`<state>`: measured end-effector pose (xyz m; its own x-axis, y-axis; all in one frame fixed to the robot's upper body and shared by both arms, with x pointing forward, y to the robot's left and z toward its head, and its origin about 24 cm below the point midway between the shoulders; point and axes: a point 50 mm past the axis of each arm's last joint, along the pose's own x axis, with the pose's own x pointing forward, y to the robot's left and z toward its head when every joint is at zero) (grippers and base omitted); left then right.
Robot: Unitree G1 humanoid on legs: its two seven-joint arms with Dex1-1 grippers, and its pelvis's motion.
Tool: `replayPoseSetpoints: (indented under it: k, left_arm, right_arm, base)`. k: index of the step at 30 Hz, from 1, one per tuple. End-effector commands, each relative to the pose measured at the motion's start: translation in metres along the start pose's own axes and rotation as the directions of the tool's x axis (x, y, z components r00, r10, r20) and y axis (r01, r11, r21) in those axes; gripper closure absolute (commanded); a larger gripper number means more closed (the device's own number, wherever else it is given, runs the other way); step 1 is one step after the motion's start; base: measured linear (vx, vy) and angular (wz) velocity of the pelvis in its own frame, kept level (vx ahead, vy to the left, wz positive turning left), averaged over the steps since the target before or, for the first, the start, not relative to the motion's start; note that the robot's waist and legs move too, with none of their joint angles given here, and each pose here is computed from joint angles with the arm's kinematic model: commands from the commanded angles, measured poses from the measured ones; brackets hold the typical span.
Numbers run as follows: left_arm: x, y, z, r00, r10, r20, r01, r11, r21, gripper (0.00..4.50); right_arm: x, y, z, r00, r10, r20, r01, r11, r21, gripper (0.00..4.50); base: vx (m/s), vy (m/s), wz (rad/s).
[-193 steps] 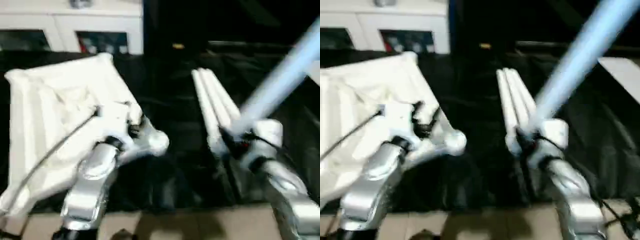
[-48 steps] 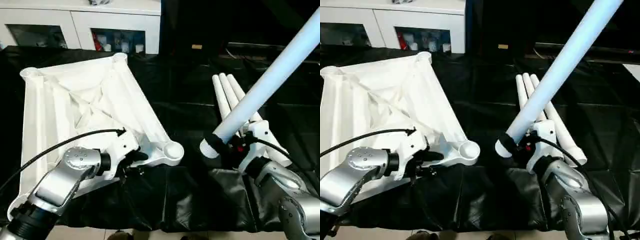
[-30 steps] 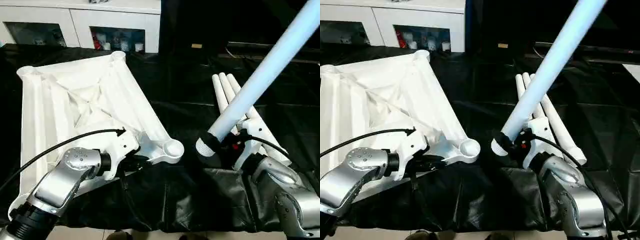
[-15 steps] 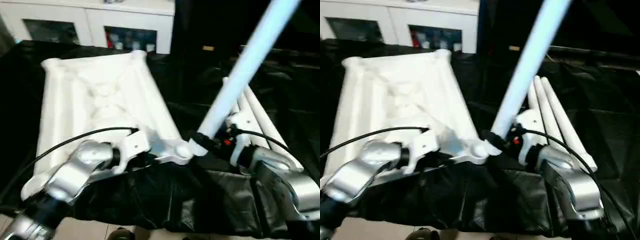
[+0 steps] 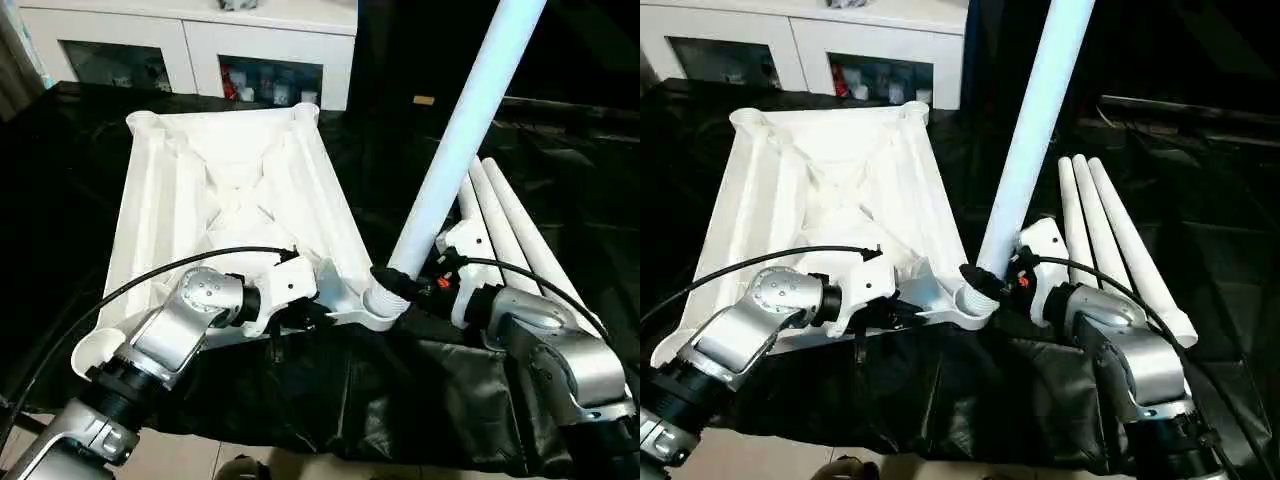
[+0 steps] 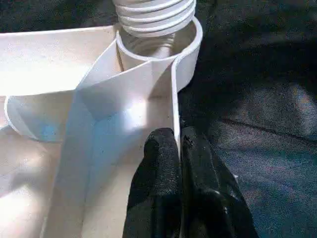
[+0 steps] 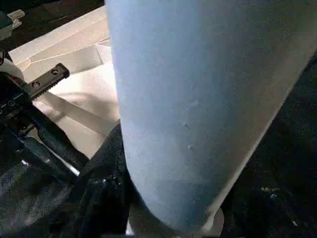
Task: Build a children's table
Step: Insert table leg to table base
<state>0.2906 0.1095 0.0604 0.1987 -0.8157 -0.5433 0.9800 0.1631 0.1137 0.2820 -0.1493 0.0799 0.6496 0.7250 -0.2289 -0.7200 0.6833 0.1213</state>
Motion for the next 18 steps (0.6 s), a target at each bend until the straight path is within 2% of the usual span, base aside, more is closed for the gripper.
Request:
replayPoseSetpoints:
  k: [1, 7, 13, 18]
  left_arm:
    - [0.013, -0.007, 0.002, 0.997, -0.083, 0.007, 0.082, 0.996, 0.025, 4.50]
    - [0.015, -0.006, 0.004, 0.995, -0.102, 0.001, 0.101, 0.994, 0.044, 4.50]
    - [0.022, -0.004, 0.013, 0.992, -0.119, 0.027, 0.117, 0.990, 0.076, 4.50]
    - [0.023, -0.003, 0.014, 0.992, -0.127, 0.027, 0.124, 0.989, 0.086, 4.50]
  right_arm:
    - [0.003, -0.001, -0.007, 0.999, 0.004, -0.035, -0.004, 1.000, 0.003, 2.58]
    - [0.007, -0.002, -0.013, 0.997, 0.036, -0.065, -0.034, 0.999, 0.020, 2.58]
    - [0.007, -0.001, -0.011, 0.993, 0.077, -0.088, -0.076, 0.997, 0.007, 2.58]
    - [0.004, 0.000, -0.012, 0.991, 0.090, -0.100, -0.091, 0.996, 0.000, 2.58]
  base:
    - [0.000, 0.000, 0.00]
    - [0.000, 0.000, 0.00]
    - [0.000, 0.000, 0.00]
    - [0.000, 0.000, 0.00]
